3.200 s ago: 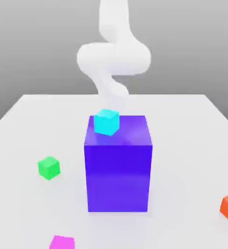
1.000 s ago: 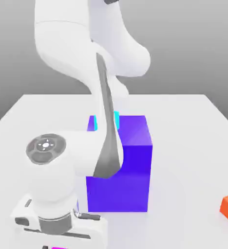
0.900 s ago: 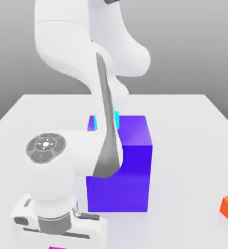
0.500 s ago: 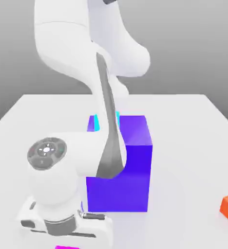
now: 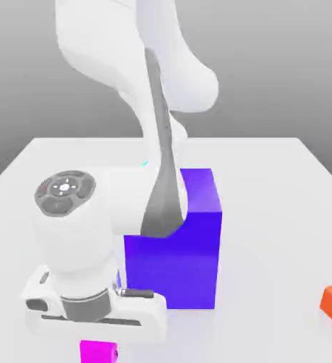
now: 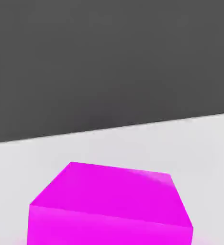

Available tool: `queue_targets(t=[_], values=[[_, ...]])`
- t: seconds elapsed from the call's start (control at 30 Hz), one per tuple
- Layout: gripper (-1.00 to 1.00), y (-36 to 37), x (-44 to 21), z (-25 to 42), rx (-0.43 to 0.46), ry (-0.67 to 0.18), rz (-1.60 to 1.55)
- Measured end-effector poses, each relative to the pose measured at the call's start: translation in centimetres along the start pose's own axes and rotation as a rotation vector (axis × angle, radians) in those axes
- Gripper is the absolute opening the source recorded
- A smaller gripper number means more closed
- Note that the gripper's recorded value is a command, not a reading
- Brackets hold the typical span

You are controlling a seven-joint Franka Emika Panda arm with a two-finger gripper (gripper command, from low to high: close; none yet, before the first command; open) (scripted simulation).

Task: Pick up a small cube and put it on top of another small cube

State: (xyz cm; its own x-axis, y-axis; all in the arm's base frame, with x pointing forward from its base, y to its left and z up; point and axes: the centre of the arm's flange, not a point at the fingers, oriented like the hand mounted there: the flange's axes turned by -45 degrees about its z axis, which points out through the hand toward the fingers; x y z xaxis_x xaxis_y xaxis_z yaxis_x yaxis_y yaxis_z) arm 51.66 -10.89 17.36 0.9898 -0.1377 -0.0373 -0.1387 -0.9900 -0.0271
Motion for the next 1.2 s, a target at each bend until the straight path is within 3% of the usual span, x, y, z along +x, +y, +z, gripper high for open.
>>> queue_targets(t=[0.07, 0.4, 0.6, 0.77, 1.0, 1.2], values=[[-1.0, 0.5, 0.1, -1.3, -0.018, 0.025, 0.009], [-1.0, -4.0, -1.5, 1.0, -0.084, -0.099, -0.387], [-1.0, -1.0, -3.2, 1.2, -0.185, -0.178, -0.626], [-1.0, 5.6, -5.3, 0.0, -0.279, -0.243, -0.71], [-1.0, 12.1, -11.4, -3.0, -0.333, -0.224, -0.321], [-1.0, 16.4, -17.7, -5.4, -0.316, -0.154, 0.095]])
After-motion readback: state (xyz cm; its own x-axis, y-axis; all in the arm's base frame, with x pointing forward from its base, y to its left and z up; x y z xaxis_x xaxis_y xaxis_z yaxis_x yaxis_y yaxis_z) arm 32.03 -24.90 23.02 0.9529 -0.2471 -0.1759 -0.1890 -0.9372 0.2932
